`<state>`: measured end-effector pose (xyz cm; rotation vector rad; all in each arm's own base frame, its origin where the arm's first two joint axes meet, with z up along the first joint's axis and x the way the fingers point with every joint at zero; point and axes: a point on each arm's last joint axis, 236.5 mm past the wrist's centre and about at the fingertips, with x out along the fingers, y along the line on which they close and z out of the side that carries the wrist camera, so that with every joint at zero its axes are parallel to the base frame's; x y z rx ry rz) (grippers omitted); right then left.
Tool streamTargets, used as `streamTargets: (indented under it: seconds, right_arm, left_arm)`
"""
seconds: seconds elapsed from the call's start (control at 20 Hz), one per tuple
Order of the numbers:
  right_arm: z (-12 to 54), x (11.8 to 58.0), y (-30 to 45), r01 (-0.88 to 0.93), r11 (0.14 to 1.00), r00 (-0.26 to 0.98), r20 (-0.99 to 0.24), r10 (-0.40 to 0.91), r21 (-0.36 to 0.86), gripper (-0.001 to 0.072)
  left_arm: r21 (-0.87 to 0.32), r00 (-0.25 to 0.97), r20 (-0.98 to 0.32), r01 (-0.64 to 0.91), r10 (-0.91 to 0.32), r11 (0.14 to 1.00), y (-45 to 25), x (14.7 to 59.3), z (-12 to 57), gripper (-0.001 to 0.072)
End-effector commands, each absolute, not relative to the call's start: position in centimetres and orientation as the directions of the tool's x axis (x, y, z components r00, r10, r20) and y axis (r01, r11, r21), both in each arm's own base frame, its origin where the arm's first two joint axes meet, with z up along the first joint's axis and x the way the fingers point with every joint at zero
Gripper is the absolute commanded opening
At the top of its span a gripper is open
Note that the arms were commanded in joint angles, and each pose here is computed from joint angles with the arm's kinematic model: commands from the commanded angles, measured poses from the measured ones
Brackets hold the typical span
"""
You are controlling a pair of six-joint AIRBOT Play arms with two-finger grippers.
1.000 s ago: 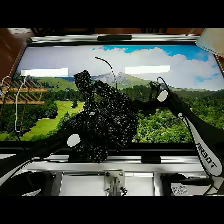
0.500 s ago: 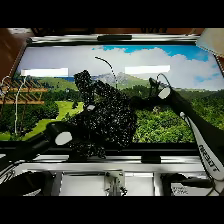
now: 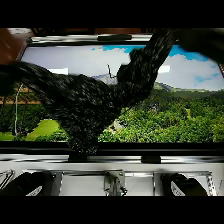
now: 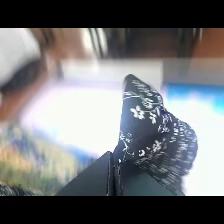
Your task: Fold the shirts.
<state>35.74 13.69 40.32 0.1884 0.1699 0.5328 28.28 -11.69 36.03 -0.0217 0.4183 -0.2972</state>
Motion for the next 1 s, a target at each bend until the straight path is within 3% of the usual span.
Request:
streamTargets:
  seconds: [0.0, 0.15, 0.35, 0.5, 0.75, 0.95]
  right_arm:
    - [50.0, 24.7, 12.2, -0.51, 0.858, 0.856, 0.13, 0.5, 0.055, 0.0073]
    - [47.8, 21.0, 12.7, -0.533, 0.842, 0.846, 0.028, 0.533, 0.082, 0.0073]
    - [36.7, 21.3, 11.7, -0.47, 0.87, 0.77, -0.413, 0.486, 0.147, 0.0073]
    - [28.1, 22.7, 11.5, -0.41, 0.881, 0.633, -0.622, 0.461, 0.236, 0.0073]
    - [17.3, 27.4, 12.4, -0.296, 0.879, 0.565, -0.674, 0.477, 0.374, 0.0073]
    - [15.8, 32.0, 13.4, -0.239, 0.85, 0.616, -0.603, 0.506, 0.469, 0.0073]
  left_arm:
    - [-0.15, 0.961, -0.169, 0.196, -0.22, 0.969, -6.1, 24.2, 45.0, 0.0054]
    - [-0.133, 0.945, -0.288, 0.122, -0.156, 0.984, -4.9, 24.8, 41.7, 0.0055]
    - [-0.049, 0.848, -0.528, 0.035, -0.055, 0.998, -4.6, 27.8, 32.3, 0.0055]
    - [0.016, 0.769, -0.639, 0.02, -0.005, 1.0, -5.1, 30.7, 25.2, 0.0055]
    - [0.066, 0.693, -0.721, 0.066, 0.002, 0.996, -7.6, 35.9, 16.5, 0.0056]
    - [-0.061, 0.7, -0.711, 0.03, -0.064, 0.998, -10.6, 39.6, 14.1, 0.0056]
